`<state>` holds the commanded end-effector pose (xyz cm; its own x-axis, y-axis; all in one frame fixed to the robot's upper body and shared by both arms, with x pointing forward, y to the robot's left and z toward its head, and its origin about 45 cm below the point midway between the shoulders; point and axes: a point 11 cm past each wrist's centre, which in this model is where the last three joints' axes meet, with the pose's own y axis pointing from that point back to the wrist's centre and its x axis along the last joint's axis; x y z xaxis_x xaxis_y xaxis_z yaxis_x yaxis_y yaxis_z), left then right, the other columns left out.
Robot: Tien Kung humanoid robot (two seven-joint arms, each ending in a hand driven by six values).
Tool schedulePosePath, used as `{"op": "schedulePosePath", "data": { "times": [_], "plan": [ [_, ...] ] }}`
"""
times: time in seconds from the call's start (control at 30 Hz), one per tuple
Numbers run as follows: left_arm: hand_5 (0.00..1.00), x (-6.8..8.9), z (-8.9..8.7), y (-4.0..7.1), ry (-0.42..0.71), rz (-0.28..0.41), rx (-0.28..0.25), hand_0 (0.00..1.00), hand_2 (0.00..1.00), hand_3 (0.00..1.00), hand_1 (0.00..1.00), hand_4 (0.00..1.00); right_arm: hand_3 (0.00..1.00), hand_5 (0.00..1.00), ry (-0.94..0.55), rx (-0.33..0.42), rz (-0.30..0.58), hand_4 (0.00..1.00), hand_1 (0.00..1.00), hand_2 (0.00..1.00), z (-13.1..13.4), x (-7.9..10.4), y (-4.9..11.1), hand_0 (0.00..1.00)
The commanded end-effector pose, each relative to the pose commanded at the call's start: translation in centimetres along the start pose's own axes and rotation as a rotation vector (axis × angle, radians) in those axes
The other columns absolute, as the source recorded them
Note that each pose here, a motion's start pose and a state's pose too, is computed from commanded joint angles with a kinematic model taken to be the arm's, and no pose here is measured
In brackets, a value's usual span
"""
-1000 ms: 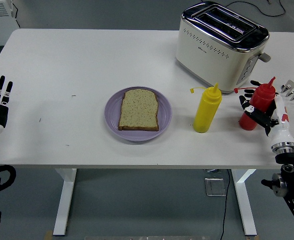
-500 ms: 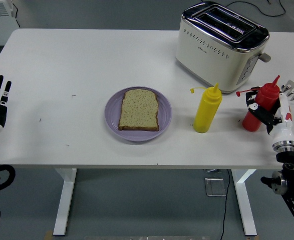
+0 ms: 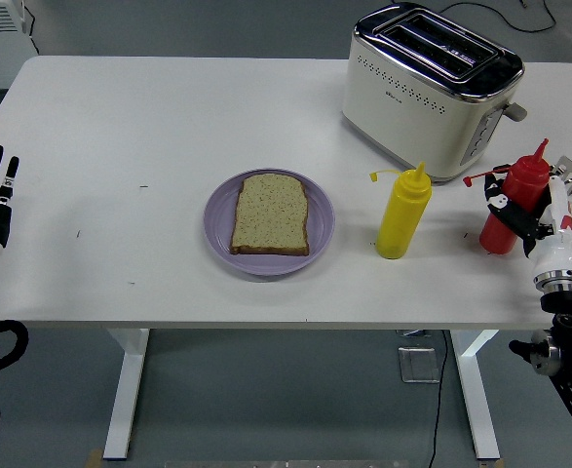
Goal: Pick up the cup,pour liquid into bread,place the cup on the desk
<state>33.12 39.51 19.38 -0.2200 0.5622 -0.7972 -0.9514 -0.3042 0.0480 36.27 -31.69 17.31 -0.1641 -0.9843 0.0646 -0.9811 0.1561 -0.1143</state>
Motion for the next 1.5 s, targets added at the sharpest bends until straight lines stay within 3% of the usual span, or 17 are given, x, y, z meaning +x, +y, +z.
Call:
{"op": "schedulePosePath", "data": {
  "times": [0.03,0.4,0.6,0.63,0.83,0.97,1.17,1.5],
  "plan": [
    [0.998,0.0,0.0,0.0,0.0,0.0,0.0,0.797,0.818,0.725,0.79,0.523,0.366,0.055,0.006,0.007,0.0,0.628,0.123,0.261,-0.3,0.1,-0.1,0.077],
    [0.998,0.0,0.2,0.0,0.001,0.001,-0.005,0.798,0.817,0.725,0.788,0.523,0.369,0.055,0.104,0.087,-0.065,0.596,0.111,0.267,-4.0,0.9,-1.7,0.077],
    [0.998,0.0,0.3,0.0,0.003,0.002,-0.009,0.798,0.818,0.725,0.789,0.523,0.367,0.071,0.335,0.206,-0.147,0.569,0.115,0.272,-9.4,0.7,-4.1,0.08],
    [0.998,0.0,0.3,0.0,0.003,0.002,-0.009,0.798,0.818,0.725,0.789,0.524,0.358,0.096,0.358,0.218,-0.149,0.398,0.113,0.261,-9.8,0.6,-4.3,0.078],
    [0.998,0.1,0.4,0.0,0.003,0.004,-0.012,0.798,0.818,0.725,0.788,0.526,0.351,0.102,0.526,0.302,-0.099,0.365,0.117,0.255,-14.6,0.4,-6.1,0.081],
    [0.998,0.2,0.4,0.0,0.005,0.006,-0.014,0.798,0.818,0.725,0.788,0.526,0.351,0.102,0.673,0.334,-0.079,0.365,0.117,0.255,-16.6,-1.0,-6.8,0.081],
    [0.998,0.4,0.6,0.1,0.005,0.011,-0.018,0.798,0.818,0.725,0.787,0.525,0.346,0.095,0.963,0.449,-0.156,0.326,0.118,0.25,-18.6,-5.6,-7.4,0.085],
    [0.998,0.7,0.5,0.2,0.002,0.019,-0.016,0.797,0.818,0.725,0.788,0.524,0.344,0.107,1.261,0.614,-0.273,0.308,0.115,0.25,-18.7,-12.4,-7.6,0.088]
  ]
}}
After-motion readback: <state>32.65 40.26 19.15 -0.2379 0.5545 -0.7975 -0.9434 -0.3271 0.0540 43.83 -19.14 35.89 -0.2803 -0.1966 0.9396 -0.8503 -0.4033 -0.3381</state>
